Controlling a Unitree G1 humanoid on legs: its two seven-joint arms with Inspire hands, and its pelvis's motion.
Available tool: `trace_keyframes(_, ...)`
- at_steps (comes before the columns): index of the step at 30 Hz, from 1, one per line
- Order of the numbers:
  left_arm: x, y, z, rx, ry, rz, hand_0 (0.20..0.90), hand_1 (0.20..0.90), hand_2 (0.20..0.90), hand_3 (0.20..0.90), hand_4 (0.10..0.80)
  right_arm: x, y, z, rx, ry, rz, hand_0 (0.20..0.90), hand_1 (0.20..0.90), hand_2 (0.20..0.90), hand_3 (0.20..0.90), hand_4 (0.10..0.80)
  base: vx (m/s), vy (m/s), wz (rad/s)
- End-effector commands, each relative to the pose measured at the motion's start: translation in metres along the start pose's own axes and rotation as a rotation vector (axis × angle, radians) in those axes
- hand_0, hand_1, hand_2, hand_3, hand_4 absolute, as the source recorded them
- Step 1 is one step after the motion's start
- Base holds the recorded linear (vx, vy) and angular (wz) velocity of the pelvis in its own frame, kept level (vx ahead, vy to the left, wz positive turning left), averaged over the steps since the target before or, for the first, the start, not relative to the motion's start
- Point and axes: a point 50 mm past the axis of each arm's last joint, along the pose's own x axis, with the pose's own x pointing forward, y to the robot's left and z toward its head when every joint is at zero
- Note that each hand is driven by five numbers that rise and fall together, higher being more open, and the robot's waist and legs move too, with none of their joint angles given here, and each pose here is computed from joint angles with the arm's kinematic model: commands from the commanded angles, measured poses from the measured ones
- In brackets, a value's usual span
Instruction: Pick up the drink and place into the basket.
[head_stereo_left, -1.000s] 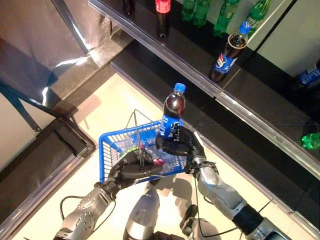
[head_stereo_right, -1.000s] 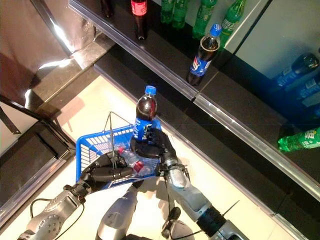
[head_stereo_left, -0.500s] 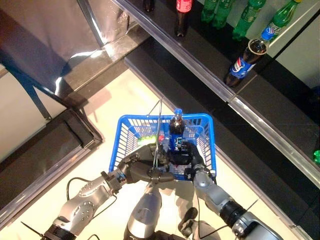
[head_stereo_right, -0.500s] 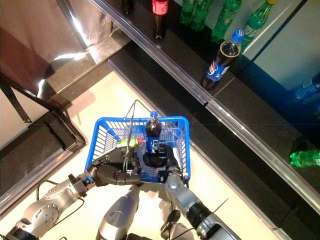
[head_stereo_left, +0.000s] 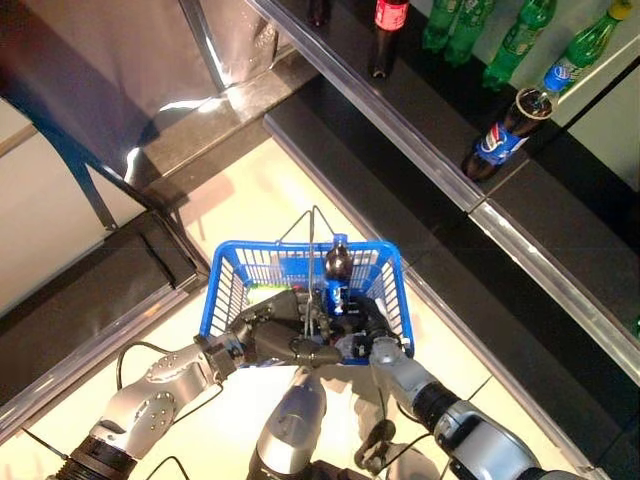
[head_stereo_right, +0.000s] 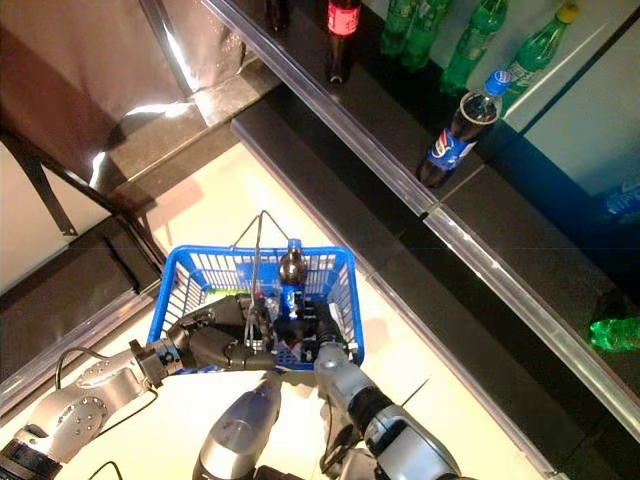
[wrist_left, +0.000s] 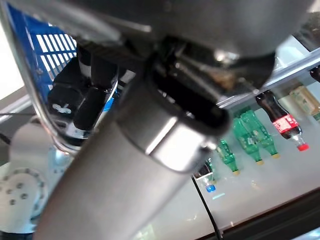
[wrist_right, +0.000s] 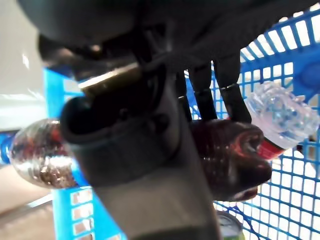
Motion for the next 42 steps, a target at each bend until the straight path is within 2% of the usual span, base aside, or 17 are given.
trace_keyframes(1,-0.004,-0.146,0.133,0.268,-0.835,-0.946,0.300,0.300,0.300,0.200,0.100,-0.014,-0.018,-0.093,-0.241,0.463,0.009,0.300,0.300,0.300,0.200,0.100,0.033,-0.028,0.00)
trace_keyframes(10,-0.001,-0.139,0.132,0.234,-0.823,-0.859,0.300,0.300,0.300,0.200,0.100,-0.012,-0.023,-0.095,-0.160,0.480,-0.046,0.300,0.300,0.300,0.200,0.100,0.016,-0.013,0.00)
trace_keyframes(11,-0.001,-0.137,0.132,0.231,-0.823,-0.843,0.300,0.300,0.300,0.200,0.100,-0.011,-0.023,-0.093,-0.142,0.466,-0.061,0.493,0.493,0.493,0.425,0.325,0.036,-0.008,0.01)
trace_keyframes(12,-0.001,-0.135,0.132,0.230,-0.823,-0.825,0.300,0.300,0.300,0.200,0.100,-0.011,-0.023,-0.091,-0.124,0.448,-0.078,0.811,0.811,0.811,0.796,0.696,0.000,0.000,0.00)
trace_keyframes(13,-0.001,-0.134,0.132,0.230,-0.823,-0.820,0.300,0.300,0.300,0.200,0.100,-0.011,-0.023,-0.090,-0.120,0.442,-0.081,0.900,0.900,0.900,0.900,0.800,0.000,0.000,0.00)
trace_keyframes(19,-0.002,-0.115,0.131,0.213,-0.821,-0.689,0.300,0.300,0.300,0.200,0.100,-0.010,-0.017,-0.064,-0.028,0.265,-0.131,0.900,0.900,0.900,0.900,0.800,0.009,-0.010,0.00)
trace_keyframes(28,-0.011,-0.088,0.117,0.213,-0.812,-0.566,0.300,0.300,0.300,0.200,0.100,-0.043,-0.032,-0.023,0.132,-0.054,-0.194,0.900,0.900,0.900,0.900,0.800,0.014,-0.016,-0.05)
trace_keyframes(34,-0.019,-0.062,0.102,0.164,-0.813,-0.382,0.300,0.300,0.300,0.200,0.100,-0.078,-0.072,0.005,0.097,-0.255,-0.196,0.900,0.900,0.900,0.900,0.800,0.020,0.023,-0.19)
trace_keyframes(42,-0.037,-0.034,0.071,0.076,-0.823,-0.159,0.300,0.300,0.300,0.200,0.100,-0.113,-0.107,0.004,0.056,-0.357,-0.154,0.900,0.900,0.900,0.900,0.800,0.002,0.071,-0.26)
